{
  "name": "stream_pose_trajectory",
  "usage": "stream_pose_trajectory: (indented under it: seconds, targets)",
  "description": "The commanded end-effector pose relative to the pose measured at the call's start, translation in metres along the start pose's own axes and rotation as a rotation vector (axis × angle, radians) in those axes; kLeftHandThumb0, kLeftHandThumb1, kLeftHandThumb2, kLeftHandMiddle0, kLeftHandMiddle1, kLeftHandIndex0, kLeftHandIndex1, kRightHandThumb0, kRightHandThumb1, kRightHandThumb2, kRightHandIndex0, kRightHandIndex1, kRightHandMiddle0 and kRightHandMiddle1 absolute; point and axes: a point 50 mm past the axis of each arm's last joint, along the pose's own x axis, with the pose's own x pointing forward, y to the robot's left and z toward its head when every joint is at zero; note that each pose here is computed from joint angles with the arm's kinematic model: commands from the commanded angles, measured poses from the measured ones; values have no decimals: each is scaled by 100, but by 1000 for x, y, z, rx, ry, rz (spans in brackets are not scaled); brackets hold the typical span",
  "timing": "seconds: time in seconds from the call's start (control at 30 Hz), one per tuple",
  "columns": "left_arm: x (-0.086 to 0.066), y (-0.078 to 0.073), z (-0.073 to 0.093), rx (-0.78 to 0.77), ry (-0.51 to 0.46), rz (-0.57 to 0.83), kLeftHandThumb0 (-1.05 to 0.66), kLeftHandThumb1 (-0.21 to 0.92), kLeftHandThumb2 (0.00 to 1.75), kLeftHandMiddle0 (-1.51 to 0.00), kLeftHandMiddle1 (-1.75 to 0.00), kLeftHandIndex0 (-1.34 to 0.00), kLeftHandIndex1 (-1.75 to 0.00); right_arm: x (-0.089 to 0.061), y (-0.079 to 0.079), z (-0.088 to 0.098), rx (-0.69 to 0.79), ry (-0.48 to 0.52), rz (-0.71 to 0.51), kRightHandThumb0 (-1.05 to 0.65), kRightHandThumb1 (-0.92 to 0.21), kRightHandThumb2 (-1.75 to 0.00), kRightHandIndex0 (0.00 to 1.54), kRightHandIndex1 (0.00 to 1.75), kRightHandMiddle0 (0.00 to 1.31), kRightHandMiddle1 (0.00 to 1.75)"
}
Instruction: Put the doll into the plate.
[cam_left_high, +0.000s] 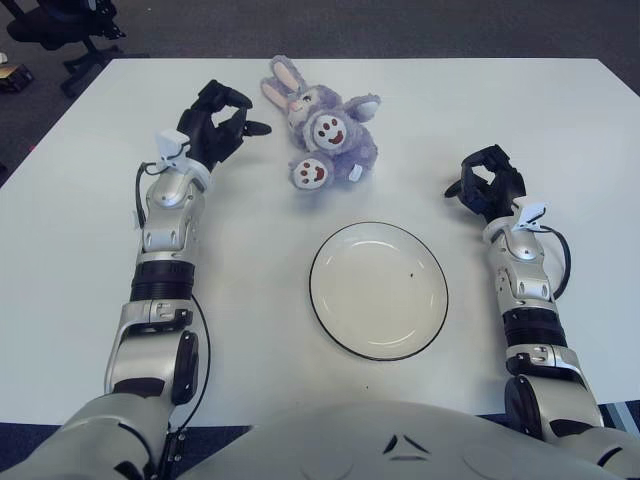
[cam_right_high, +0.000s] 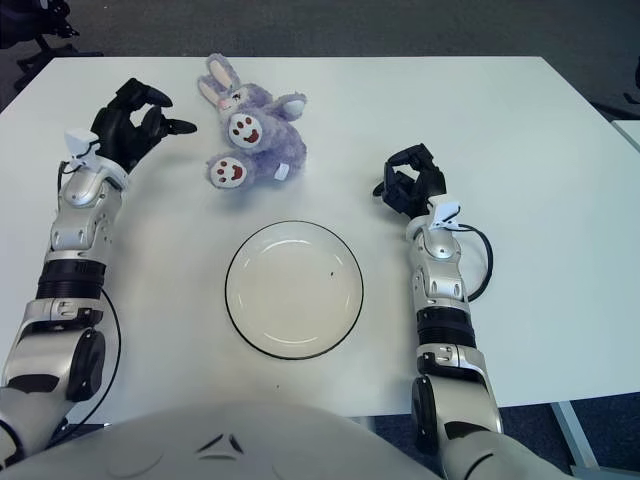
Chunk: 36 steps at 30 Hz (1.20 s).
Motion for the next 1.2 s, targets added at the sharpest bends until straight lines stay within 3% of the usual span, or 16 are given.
stream_pose_trajectory:
  seconds: [0.0,0.4,0.47,0.53,0.6,0.7,0.77,0.9,1.07,1.17]
  targets:
    - [16,5,21,38,-77,-20,-35,92,37,-82,-33,-35,-157,-5,-1,-13,-9,72,-9,-39,-66,-87,87,175,37,175]
    - [22,5,30,121,-124,-24,-35,92,39,-79,-24,-33,-160,-5,0,-13,-9,78,-11,-39,-65,-87,87,175,37,175]
    - [20,2,37,377,-257,6,-35,92,38,-79,-24,-33,-159,-5,0,-13,-11,81,-10,-39,-65,-88,87,175,37,175]
    - [18,-3,39,537,-365,11,-35,92,36,-79,-23,-35,-157,-5,0,-14,-12,83,-10,-39,-65,-88,87,175,37,175]
    - [17,-5,39,631,-424,21,-32,91,20,-81,-18,-37,-99,-5,0,-14,-12,84,-10,-39,-65,-88,87,175,37,175]
    - [16,-8,38,744,-493,23,-35,91,8,-85,-11,-42,-63,-5,0,-14,-13,86,-9,-39,-65,-88,87,175,37,175]
    - [16,-8,37,767,-512,26,-37,92,4,-87,-9,-44,-53,-5,0,-14,-13,86,-9,-39,-65,-88,87,175,37,175]
    - [20,-15,36,1042,-605,-26,-42,90,1,-80,-3,-46,-36,-4,0,-14,-13,89,-9,-39,-65,-88,86,175,37,175]
    - [22,-18,33,1122,-623,-74,-47,90,0,-66,0,-48,-20,-4,0,-14,-14,91,-9,-39,-65,-88,86,175,37,175]
    - [23,-20,31,1169,-619,-136,-49,88,1,-50,0,-43,-12,-4,1,-14,-16,93,-10,-39,-65,-88,86,175,37,175]
